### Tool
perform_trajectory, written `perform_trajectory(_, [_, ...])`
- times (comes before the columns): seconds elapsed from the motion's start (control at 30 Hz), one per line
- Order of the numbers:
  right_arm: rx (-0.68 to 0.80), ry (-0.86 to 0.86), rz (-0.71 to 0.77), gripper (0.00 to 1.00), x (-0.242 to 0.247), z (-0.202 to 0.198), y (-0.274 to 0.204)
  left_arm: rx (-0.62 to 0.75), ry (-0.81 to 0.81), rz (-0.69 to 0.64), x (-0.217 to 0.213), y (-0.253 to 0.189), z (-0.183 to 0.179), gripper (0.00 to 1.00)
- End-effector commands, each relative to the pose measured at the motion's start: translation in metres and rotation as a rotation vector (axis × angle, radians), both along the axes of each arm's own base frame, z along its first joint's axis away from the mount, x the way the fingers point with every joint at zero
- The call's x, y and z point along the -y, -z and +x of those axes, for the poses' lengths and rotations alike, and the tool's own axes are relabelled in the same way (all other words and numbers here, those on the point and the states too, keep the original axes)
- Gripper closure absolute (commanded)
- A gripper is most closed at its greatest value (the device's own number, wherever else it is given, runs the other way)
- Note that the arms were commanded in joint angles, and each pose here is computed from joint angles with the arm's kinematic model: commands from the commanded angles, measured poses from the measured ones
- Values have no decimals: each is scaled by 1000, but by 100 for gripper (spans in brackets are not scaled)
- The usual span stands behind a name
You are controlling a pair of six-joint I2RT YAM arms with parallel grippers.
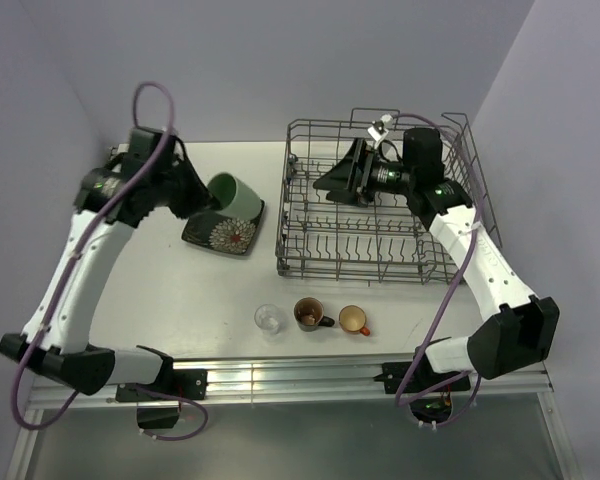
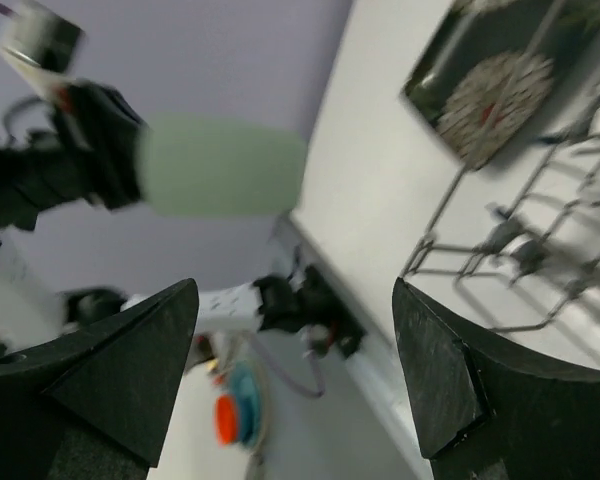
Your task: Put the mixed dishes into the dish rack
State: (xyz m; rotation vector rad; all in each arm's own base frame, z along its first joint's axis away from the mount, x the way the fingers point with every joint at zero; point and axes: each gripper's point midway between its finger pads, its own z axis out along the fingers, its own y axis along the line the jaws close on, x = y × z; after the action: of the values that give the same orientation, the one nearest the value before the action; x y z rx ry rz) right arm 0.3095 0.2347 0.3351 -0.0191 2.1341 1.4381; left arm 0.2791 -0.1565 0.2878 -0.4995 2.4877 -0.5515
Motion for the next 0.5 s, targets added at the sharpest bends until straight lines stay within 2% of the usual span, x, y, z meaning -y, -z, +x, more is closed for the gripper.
perform_trajectory(0.0, [-18,-186,164,15,-11,-37,-22,85,39,-187,14,-65,-19,100])
perform_trajectory(0.07, [-16,-204,242,14,-15,-39,-30,137,76,-322,30,-90,-22,100])
perform_trajectory(0.1, [19,-232,315,14,-17,-44,-50,156,131,-436,48,-101,-20,100])
perform_trajectory(0.13, [-12,-241,352,14,-18,-47,-46,180,155,-489,53,-111,-24,100])
perform_trajectory(0.17, [-1,-259,395,14,-18,-50,-53,151,165,-526,59,-99,-23,100])
perform_trajectory(0.2, [42,-298,498,14,-16,-59,-80,204,224,-604,70,-114,-22,100])
perform_trajectory(0.23, [16,-306,543,15,-15,-61,-80,204,220,-664,73,-121,-27,100])
perform_trajectory(0.27, [8,-314,583,14,-15,-59,-83,167,218,-689,77,-106,-26,100])
perform_trajectory(0.3, [14,-346,633,15,-14,-67,-94,207,230,-775,83,-122,-22,100])
perform_trajectory(0.37, [3,-352,657,15,-17,-63,-97,196,258,-858,88,-121,-29,100])
perform_trajectory(0.4, [3,-363,661,15,-19,-65,-98,235,268,-925,90,-137,-29,100])
perform_trajectory(0.47, [5,-366,683,14,-21,-64,-103,222,275,-953,92,-135,-28,100])
